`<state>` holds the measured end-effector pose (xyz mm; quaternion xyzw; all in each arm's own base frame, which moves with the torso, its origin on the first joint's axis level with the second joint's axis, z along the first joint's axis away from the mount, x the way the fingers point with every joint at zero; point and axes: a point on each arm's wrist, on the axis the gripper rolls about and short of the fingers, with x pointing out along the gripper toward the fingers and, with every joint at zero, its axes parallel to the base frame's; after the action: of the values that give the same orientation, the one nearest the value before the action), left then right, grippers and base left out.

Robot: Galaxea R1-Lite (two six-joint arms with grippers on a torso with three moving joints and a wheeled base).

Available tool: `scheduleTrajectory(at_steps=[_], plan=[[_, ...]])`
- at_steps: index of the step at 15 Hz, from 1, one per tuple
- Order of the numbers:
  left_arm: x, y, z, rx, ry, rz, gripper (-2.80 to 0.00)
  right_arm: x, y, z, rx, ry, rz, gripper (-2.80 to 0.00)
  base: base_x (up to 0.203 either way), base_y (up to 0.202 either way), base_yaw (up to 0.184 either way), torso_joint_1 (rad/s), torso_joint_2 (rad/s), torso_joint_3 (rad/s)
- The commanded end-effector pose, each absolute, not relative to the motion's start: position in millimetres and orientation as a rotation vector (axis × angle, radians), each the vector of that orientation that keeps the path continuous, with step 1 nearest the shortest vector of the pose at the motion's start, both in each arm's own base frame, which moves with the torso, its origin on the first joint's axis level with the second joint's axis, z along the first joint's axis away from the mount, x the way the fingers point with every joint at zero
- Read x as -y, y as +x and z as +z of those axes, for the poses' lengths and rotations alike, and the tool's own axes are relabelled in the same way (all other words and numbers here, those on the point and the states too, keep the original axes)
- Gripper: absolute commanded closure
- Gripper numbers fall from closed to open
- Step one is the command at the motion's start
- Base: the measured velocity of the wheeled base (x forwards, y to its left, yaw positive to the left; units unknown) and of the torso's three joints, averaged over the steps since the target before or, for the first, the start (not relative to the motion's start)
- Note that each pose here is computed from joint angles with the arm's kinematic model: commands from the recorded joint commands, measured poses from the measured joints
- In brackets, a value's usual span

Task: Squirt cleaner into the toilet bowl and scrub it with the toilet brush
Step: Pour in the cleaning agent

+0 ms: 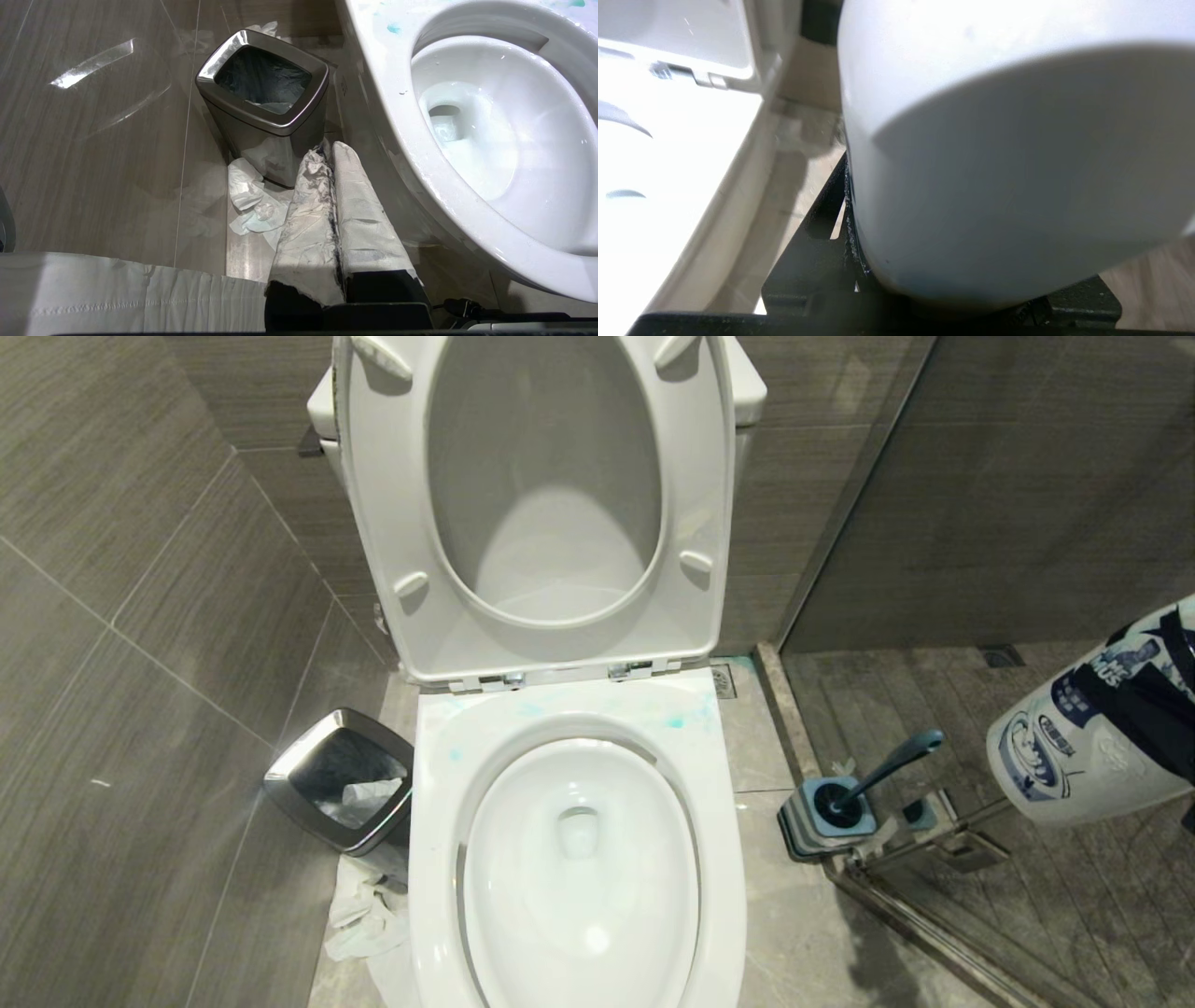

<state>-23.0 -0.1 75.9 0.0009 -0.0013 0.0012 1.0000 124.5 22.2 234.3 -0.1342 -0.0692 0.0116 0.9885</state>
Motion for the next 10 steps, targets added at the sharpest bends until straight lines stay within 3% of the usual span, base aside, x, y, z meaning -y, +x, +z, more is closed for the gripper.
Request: scheduleTrajectory(at_steps=[1,5,10], plan=[[0,-23,76,0.002,0.002,0.003,0.0,-35,154,247,0.129,-0.276,0.069,0.0,0.0,0.0,0.0,0.0,0.0,0.0],[0,-23,76,0.002,0.002,0.003,0.0,-83,182,270,0.159,-0.281,0.169,0.0,0.0,0.0,0.0,0.0,0.0,0.0],[0,-23,76,0.002,0.002,0.003,0.0,-118,175,279,0.035,-0.358,0.251,0.0,0.0,0.0,0.0,0.0,0.0,0.0]])
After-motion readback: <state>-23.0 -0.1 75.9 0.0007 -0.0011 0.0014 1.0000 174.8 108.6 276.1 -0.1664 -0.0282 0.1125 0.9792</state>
